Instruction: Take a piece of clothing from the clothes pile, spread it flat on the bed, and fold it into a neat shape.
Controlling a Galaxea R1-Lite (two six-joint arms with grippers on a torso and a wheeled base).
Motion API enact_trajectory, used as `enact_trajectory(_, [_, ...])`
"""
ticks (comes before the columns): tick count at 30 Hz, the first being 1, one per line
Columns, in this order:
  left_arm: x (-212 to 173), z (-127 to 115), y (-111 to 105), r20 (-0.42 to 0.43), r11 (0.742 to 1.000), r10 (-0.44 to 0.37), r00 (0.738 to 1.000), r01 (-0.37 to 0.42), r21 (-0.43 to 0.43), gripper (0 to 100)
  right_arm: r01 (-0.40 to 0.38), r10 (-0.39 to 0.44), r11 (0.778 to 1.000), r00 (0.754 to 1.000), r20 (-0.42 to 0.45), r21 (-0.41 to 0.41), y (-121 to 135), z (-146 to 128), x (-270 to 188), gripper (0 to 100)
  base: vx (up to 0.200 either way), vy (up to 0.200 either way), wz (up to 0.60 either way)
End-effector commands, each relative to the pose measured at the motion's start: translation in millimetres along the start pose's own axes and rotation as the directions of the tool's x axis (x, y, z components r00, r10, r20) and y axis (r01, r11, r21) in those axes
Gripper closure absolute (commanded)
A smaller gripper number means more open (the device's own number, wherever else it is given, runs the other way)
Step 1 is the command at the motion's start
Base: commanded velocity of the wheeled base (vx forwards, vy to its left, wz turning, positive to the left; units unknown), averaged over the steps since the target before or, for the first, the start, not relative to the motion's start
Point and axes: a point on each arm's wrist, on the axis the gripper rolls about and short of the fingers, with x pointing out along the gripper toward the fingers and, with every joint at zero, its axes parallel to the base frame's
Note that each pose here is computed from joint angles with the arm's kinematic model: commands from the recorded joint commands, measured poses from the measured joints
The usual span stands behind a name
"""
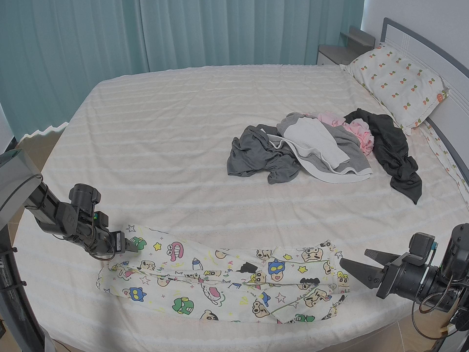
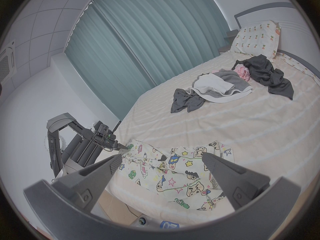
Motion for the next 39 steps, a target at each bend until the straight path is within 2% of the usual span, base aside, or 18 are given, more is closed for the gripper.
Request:
enact_trajectory(1, [-0.2, -1.3, 0.6, -0.004, 1.000, 0.001, 1.000, -0.001, -0.006, 100, -0.006, 0.006, 1.000, 1.000, -0.007, -0.002, 1.0, -1.1, 0.7, 0, 0.000, 0.000, 0.00])
enact_trajectory(14, [-16.5, 1.5, -2.7, 0.037, 1.000, -0.002, 0.999, 0.002, 0.002, 100, -0.002, 0.002, 1.000, 1.000, -0.007, -0.002, 0.6, -1.3, 0.5, 0, 0.000, 0.000, 0.00])
enact_trajectory(24, [-26.6, 9.4, -6.5, 0.100, 1.000, -0.025, 0.995, 0.023, 0.018, 100, -0.003, 0.003, 1.000, 1.000, -0.003, -0.002, 1.1, -0.9, -0.2, 0, 0.000, 0.000, 0.00])
enact_trajectory(32, [-30.5, 14.8, -8.4, 0.189, 0.995, -0.095, 0.977, 0.089, 0.038, 100, -0.003, 0.003, 1.000, 1.000, -0.003, -0.002, 1.1, -0.7, 0.2, 0, 0.000, 0.000, 0.00])
enact_trajectory(37, [-28.9, 15.7, -4.8, 0.263, 0.989, -0.148, 0.954, 0.135, 0.066, 100, -0.002, 0.002, 1.000, 1.000, -0.004, -0.002, 1.0, -1.0, 0.0, 0, 0.000, 0.000, 0.00])
enact_trajectory(39, [-28.8, 15.3, -4.8, 0.264, 0.988, -0.150, 0.953, 0.137, 0.067, 100, -0.003, 0.003, 1.000, 1.000, -0.003, -0.002, 1.1, -0.9, -0.2, 0, 0.000, 0.000, 0.00])
